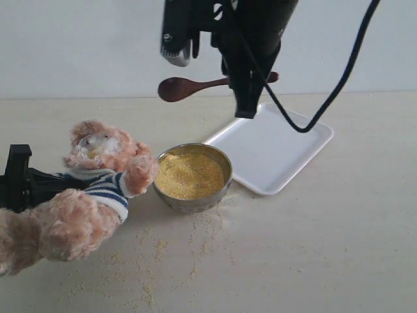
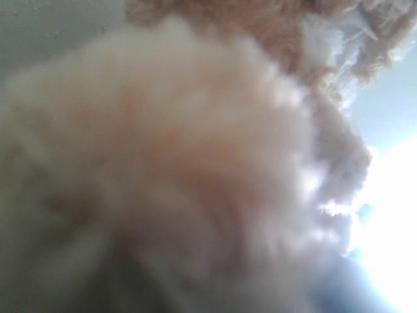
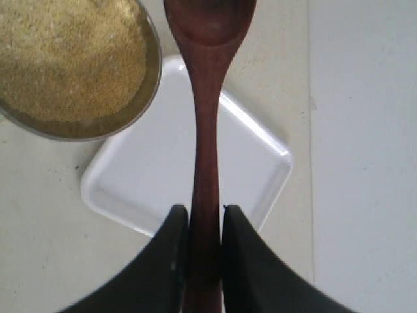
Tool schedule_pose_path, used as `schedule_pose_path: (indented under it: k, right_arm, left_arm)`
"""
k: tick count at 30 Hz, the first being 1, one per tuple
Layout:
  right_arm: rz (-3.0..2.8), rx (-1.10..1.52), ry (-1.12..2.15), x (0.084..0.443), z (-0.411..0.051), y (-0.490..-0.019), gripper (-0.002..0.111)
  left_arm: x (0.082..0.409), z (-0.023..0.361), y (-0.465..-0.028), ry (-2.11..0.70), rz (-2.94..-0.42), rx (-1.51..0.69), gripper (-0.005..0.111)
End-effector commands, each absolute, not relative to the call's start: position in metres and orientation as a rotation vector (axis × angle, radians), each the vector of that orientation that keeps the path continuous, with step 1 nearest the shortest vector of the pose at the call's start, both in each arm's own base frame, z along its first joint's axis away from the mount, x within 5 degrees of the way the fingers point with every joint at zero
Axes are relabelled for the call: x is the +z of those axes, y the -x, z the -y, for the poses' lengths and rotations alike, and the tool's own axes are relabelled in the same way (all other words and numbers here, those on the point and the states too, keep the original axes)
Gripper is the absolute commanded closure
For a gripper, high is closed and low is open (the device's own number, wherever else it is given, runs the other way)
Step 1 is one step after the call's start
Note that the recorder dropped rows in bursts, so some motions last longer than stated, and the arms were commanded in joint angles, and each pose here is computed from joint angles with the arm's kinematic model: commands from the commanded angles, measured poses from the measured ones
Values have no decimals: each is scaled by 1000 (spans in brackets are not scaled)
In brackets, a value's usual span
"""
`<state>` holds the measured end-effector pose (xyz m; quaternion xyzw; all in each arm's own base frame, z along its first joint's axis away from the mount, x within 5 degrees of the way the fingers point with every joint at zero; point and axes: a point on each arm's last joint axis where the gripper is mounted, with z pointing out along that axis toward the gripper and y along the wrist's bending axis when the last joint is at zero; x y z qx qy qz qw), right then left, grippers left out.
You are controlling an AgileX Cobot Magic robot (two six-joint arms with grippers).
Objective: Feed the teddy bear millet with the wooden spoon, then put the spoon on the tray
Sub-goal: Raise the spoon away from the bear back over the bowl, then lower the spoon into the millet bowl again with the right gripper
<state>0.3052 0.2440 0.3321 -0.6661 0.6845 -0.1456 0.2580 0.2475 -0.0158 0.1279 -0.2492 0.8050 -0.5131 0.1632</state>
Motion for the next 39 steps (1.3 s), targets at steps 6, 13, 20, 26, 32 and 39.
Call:
schedule_pose_path:
  k: [6,13,20,26,32,39]
  right_arm:
    - [-1871,-352,1940,314,-233,-319,109]
    - [-1903,-449,2085,270,-252,-325,109]
    - [-1879,-450,2169,248,-270,-320,109]
    - [-1899,-550,2141,244,-269,-324,109]
    - [-1894,-600,2133,239,-269,-329,109]
    - [-1928,-612,2135,225,-271,-332,109]
  left_arm:
    - [130,17,-248,710,-2269,-1504,102]
    - [130,17,-248,710,-2269,-1504,102]
    - [131,16,-249,704,-2266,-1503,102]
    - [131,16,-249,704,-2266,-1503,102]
    - [131,16,-249,704,-2266,-1503,102]
    - [131,16,-249,704,-2266,-1503,102]
